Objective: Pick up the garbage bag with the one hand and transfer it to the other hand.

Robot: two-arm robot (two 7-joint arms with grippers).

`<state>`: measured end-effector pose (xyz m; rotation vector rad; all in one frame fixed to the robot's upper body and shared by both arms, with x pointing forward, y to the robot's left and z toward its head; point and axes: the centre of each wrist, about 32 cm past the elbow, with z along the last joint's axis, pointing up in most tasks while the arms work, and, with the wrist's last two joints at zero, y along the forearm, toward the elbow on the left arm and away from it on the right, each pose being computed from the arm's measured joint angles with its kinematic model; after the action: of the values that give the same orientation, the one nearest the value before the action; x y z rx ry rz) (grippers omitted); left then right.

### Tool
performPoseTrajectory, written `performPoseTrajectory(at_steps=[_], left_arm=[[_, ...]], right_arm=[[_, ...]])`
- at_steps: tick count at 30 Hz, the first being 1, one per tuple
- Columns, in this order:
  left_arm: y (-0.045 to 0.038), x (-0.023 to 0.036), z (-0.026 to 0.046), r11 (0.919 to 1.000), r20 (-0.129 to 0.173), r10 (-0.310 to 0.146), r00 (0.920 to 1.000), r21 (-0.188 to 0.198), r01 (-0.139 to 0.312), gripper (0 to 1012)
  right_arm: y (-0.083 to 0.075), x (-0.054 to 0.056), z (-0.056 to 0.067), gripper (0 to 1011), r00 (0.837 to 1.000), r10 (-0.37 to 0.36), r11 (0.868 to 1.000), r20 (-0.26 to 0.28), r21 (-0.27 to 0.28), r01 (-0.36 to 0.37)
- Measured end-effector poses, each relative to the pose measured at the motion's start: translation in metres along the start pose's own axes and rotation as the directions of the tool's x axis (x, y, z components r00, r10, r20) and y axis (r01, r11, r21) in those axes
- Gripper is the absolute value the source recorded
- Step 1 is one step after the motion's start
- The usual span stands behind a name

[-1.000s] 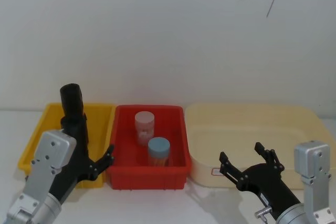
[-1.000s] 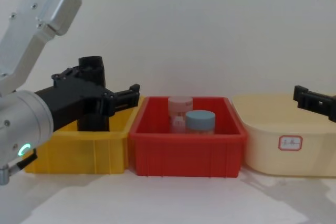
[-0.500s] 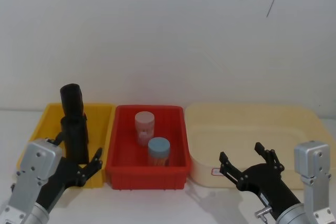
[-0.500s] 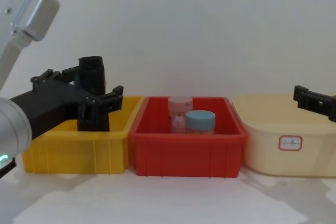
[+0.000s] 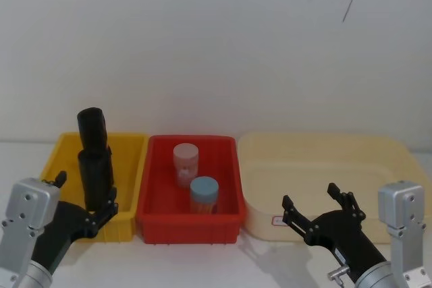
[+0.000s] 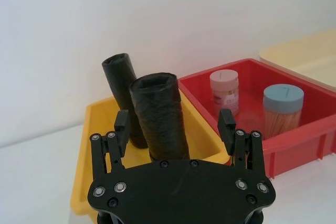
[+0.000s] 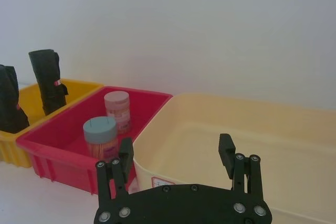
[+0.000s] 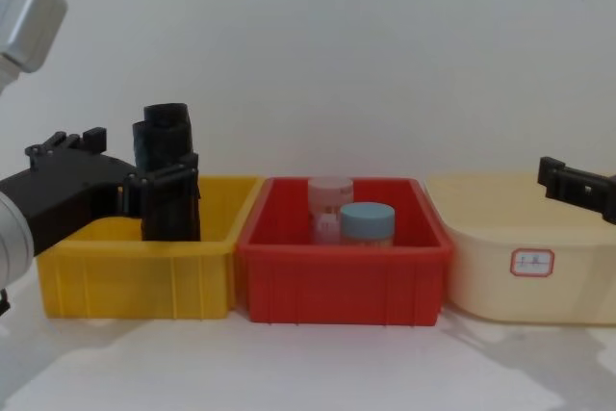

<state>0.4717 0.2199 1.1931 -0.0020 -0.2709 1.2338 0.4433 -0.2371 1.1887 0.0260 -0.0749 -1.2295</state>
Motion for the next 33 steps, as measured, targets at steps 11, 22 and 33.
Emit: performPoseTrajectory(at_steps=[11,22,33], left_arm=[[-0.0092,0.0016,-0.0016,0.9990,-0.084,0.038,0.9957,0.029,-0.036,1002],[-0.0195,0.0022,-0.0048,0.9976,-0.118,0.051,0.9916,0.053,-0.045,1001],[-0.0365,0.0041,-0.0098,0.9963,-0.133,0.060,0.9893,0.070,-0.051,1001]], right_arm=[[0.000,0.000,0.000,1000,1.000,0.000,1.000,0.000,0.000,0.000],[0.000,0.000,0.000,999,1.000,0.000,1.000,0.000,0.000,0.000],[0.000,0.000,0.000,999,1.000,0.000,1.000,0.000,0.000,0.000]])
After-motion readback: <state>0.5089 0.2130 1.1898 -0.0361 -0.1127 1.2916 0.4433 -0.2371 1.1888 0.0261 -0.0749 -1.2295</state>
